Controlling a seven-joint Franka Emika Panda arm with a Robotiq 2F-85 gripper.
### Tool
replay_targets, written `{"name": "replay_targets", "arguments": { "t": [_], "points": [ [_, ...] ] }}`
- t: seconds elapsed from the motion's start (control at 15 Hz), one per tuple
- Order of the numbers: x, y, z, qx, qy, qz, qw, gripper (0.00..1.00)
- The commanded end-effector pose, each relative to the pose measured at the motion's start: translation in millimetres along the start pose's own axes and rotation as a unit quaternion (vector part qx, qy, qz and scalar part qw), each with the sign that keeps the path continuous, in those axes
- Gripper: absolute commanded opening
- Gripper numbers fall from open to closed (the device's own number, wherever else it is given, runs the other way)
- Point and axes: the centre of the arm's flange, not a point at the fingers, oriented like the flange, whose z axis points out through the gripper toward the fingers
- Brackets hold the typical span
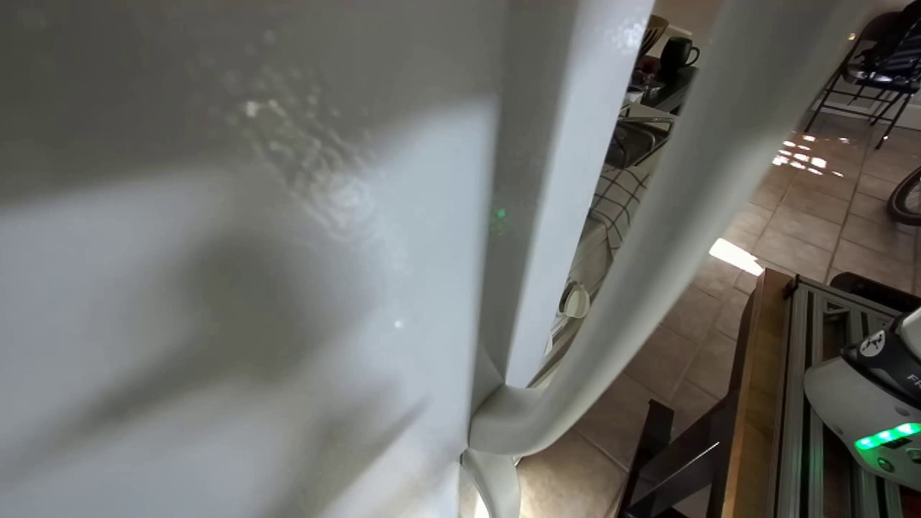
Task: Pick up the clear pot lid from the gray pan and put it on black pot
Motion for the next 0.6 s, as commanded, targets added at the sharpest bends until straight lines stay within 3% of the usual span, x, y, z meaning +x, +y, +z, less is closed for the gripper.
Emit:
{"name": "replay_targets", "arguments": {
  "t": [0.0, 0.27, 0.33, 0.53],
  "points": [
    [4.6, 30.9, -27.3, 0.023, 0.002, 0.029, 0.9993, 0.05],
    [-0.3, 68.9, -48.8, 0.042, 0.013, 0.061, 0.9972, 0.05],
    [-0.6, 59.0, -34.6, 0.023, 0.017, 0.057, 0.9980, 0.18],
    [-2.8, 72.6, -42.0, 0.029, 0.018, 0.064, 0.9974, 0.18]
  ]
}}
